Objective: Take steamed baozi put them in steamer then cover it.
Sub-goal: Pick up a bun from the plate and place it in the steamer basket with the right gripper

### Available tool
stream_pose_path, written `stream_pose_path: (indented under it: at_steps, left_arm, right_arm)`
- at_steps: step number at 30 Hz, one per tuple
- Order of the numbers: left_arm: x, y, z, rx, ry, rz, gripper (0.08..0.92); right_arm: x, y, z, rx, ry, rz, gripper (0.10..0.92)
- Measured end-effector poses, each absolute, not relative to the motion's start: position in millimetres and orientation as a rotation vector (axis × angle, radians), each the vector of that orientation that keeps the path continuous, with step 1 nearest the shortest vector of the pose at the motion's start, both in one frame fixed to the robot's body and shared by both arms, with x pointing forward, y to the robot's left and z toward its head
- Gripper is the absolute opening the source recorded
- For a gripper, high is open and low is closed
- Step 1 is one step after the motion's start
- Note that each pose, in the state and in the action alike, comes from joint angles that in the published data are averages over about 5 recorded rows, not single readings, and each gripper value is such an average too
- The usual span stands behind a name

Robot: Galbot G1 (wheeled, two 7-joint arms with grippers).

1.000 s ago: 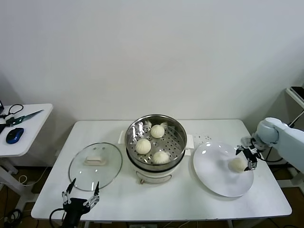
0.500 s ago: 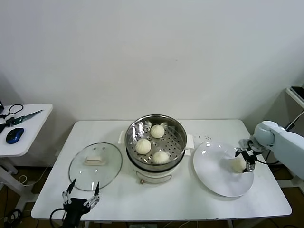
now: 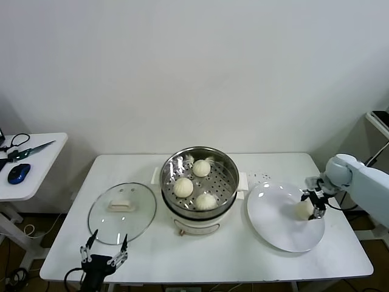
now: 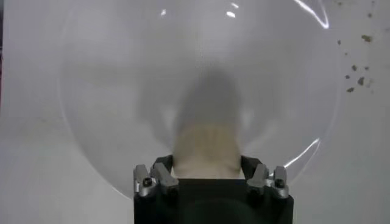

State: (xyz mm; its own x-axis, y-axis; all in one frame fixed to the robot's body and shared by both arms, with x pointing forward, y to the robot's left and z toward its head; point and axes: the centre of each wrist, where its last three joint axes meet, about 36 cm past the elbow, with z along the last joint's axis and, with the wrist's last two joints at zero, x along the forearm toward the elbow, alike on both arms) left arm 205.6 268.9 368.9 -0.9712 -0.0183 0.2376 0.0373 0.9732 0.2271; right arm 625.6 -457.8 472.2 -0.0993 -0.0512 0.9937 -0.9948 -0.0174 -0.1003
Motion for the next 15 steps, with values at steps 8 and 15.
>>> stream_pose_path:
  at_steps: [8,15]
  left_arm:
    - [209.7,262.4,371.0,-0.037,-2.905,-0.318,0.823]
    - [211.4,255.8,370.5,-0.064,-2.920,-0.294,0.823]
  right_arm:
    - [655.6,-418.4,539.1,1.236,-1.442,1.265,0.713]
    - [683.1,-354.3,620.8,1.292,-1.541,1.279,0.712]
